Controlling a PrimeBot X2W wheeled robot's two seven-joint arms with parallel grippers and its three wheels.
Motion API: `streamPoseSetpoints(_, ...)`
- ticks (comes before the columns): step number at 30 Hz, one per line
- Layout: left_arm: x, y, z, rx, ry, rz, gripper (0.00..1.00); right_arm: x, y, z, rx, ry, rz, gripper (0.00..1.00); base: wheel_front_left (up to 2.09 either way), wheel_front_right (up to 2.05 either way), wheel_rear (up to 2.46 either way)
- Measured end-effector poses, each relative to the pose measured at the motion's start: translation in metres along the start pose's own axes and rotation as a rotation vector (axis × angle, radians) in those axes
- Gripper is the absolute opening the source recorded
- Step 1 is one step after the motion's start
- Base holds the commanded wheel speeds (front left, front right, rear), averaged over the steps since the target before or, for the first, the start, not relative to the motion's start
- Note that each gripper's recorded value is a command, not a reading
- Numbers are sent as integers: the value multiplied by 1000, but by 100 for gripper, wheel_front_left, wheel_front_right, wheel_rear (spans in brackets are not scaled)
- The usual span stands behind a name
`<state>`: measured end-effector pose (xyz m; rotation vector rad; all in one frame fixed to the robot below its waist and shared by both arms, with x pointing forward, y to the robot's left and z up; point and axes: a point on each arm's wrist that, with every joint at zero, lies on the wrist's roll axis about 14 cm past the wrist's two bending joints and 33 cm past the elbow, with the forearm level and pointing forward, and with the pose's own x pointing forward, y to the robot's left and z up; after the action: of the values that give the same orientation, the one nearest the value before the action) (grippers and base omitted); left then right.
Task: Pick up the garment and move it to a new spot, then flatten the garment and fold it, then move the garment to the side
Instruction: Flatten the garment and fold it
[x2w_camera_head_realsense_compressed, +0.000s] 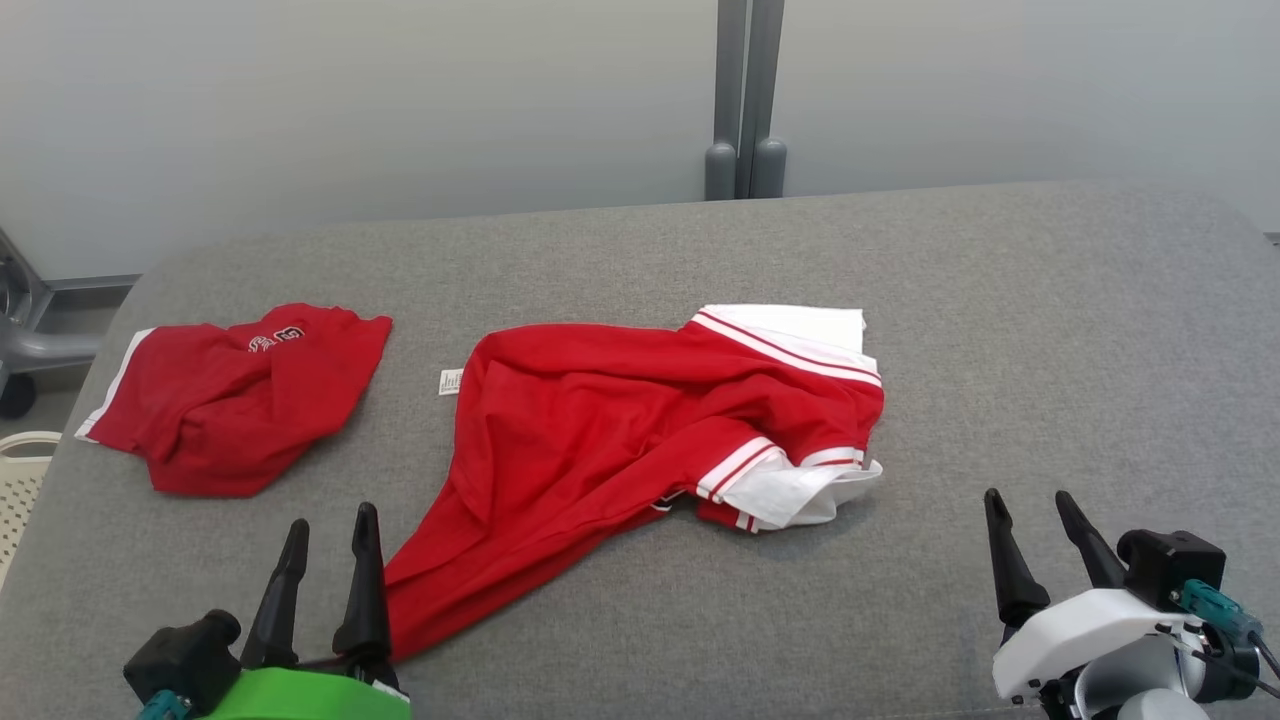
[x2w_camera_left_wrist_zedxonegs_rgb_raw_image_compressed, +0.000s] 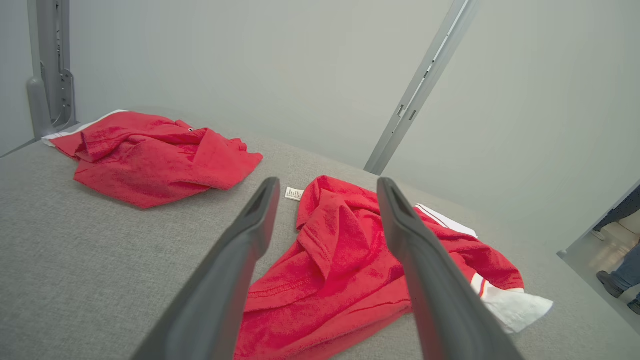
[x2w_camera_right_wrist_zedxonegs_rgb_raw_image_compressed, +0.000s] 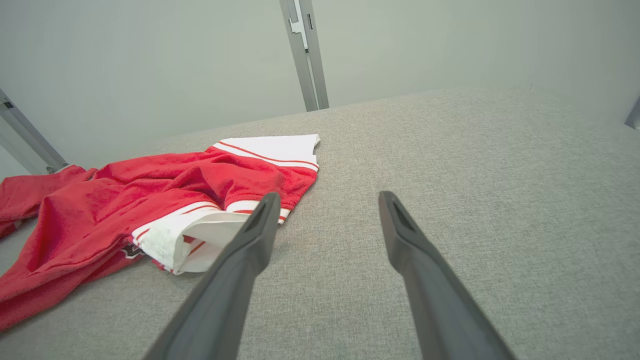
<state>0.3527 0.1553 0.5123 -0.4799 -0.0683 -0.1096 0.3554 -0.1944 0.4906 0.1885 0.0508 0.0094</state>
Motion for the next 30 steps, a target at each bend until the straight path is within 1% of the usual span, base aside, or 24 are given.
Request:
streamPoseSetpoints(6, -15, 11, -8, 116, 23, 25, 100, -3, -10, 9, 62, -85, -34, 100, 0, 0, 0)
streamPoseSetpoints(8, -17, 13, -9, 130, 25, 31, 100, -5, -12, 9, 81, -94, -41, 100, 0, 0, 0)
streamPoseSetpoints(14, -29, 29, -18, 225, 63, 74, 100, -13, -22, 6, 135, -120, -81, 100, 0, 0, 0)
streamPoseSetpoints(22, -45, 48, -34, 271, 128, 124, 100, -26, -33, -17, 49, -43, -109, 100, 0, 0, 0)
streamPoseSetpoints(30, -44, 46, -40, 263, 144, 116, 100, -26, -31, -21, 50, -21, -102, 100, 0, 0, 0)
